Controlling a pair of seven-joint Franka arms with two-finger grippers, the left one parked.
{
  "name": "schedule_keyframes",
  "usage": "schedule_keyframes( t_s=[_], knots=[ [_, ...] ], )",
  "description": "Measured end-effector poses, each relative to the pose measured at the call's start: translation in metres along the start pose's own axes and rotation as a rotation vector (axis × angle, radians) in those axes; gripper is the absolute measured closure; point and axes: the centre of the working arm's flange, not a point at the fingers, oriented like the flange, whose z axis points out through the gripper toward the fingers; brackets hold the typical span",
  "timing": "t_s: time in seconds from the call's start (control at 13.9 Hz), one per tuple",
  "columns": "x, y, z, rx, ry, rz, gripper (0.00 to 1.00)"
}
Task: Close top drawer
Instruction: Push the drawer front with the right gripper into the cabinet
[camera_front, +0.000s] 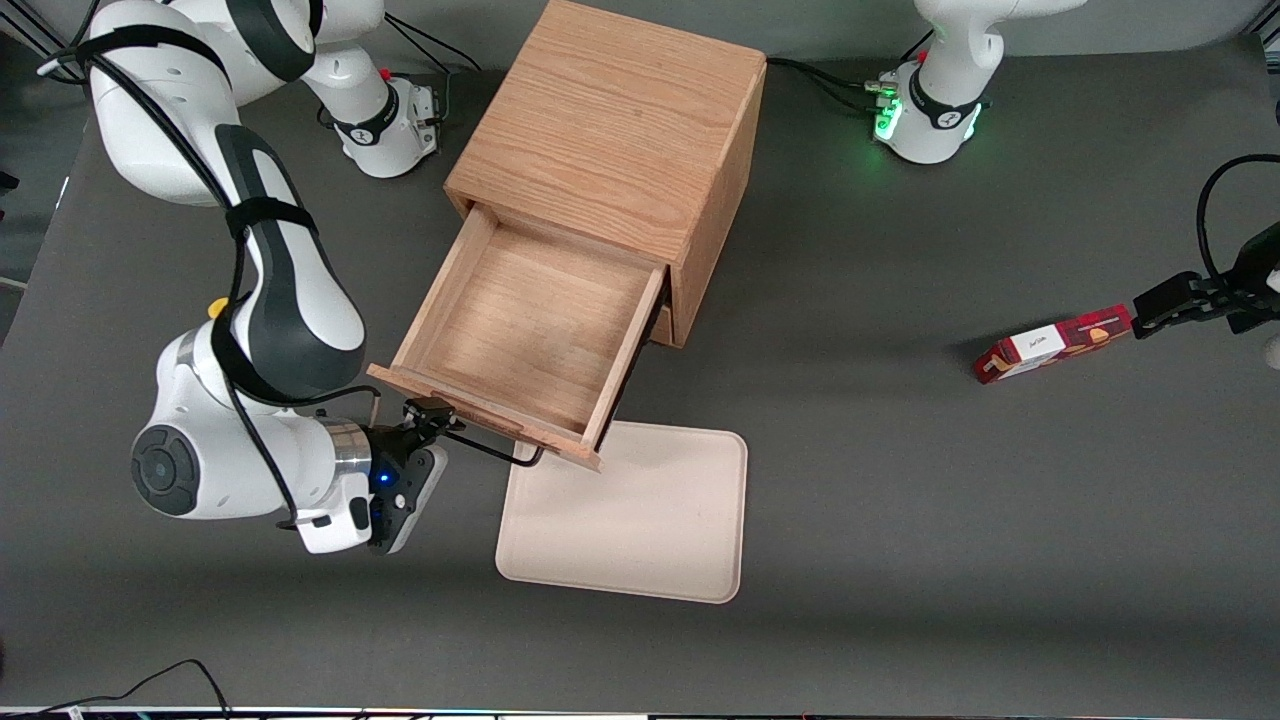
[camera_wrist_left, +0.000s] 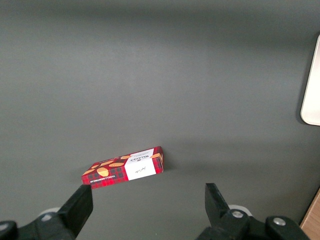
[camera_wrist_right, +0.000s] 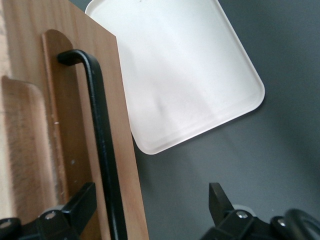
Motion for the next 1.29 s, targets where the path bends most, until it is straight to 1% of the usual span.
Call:
schedule_keyframes(
  t_s=[0.29,0.86,1.08,1.29],
  knots=[
    [0.007,-0.004,0.014,0.008,-0.011,-0.008,0.00],
    [0.007,0.005,0.027,0.007,-0.009,0.004,0.00],
    [0.010,0.002,0.028,0.001,-0.011,0.010,0.00],
    [0.017,-0.006,0.029,-0.013,-0.022,0.010,0.00]
  ],
)
